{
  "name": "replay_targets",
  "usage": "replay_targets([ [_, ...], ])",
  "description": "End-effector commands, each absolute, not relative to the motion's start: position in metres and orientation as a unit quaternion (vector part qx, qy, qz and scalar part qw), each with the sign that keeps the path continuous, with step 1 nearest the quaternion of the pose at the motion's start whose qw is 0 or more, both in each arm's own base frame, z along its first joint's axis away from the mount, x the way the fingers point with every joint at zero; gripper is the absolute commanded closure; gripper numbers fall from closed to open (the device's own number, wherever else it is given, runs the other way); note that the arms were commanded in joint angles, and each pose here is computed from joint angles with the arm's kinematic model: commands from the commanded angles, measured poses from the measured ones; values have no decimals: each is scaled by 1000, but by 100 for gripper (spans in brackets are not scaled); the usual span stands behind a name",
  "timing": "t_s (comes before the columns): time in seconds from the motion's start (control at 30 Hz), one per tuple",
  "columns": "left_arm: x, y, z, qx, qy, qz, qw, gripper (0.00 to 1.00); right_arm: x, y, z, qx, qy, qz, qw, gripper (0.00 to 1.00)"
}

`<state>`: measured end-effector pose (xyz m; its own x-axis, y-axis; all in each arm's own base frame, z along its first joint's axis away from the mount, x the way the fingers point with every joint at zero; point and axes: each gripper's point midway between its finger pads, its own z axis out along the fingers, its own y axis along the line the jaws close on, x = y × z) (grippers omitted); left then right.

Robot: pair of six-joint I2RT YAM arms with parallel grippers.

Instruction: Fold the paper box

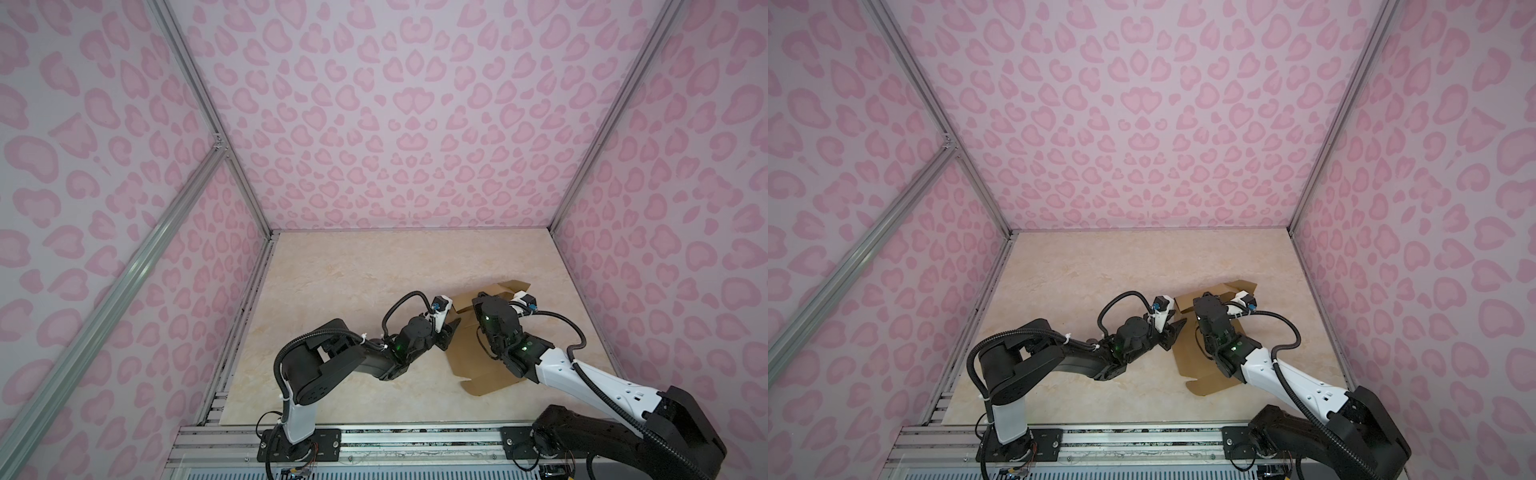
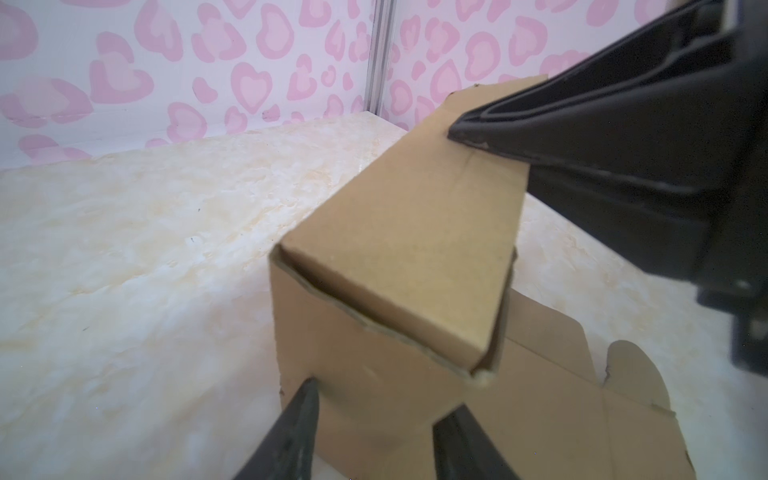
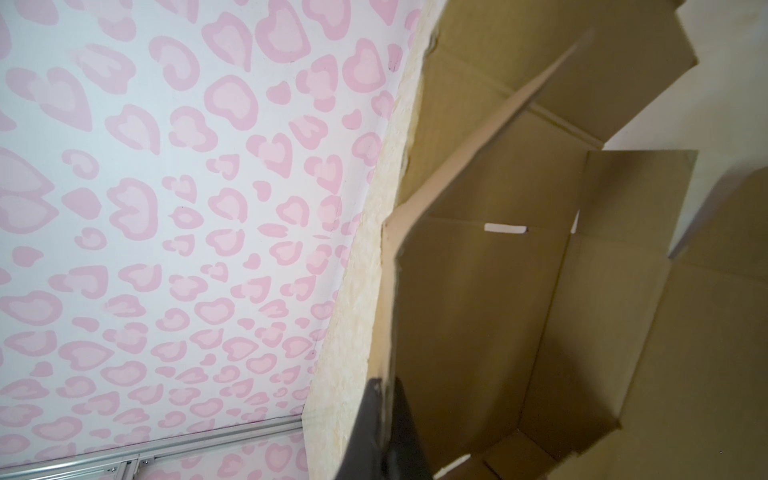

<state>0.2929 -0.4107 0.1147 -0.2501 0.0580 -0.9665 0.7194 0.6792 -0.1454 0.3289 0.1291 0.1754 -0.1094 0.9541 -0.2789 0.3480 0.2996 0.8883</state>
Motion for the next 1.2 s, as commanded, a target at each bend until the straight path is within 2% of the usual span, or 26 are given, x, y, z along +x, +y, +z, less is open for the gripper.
replay_targets([
  [0.0,302,-403,126,244,717,-277,592,55,324,129,168,489,678,322,445,100],
  [0.6,303,-395,130,213,719,-250,612,63,322,132,168,488,679,323,445,100],
  [0.67,304,-393,129,209,721,-245,614,68,322,132,168,487,679,323,444,100],
  [0.87,306,-391,131,206,721,-238,618,74,322,134,169,486,679,324,444,100],
  [1.17,310,-387,134,198,721,-222,626,77,323,138,168,483,683,326,440,100],
])
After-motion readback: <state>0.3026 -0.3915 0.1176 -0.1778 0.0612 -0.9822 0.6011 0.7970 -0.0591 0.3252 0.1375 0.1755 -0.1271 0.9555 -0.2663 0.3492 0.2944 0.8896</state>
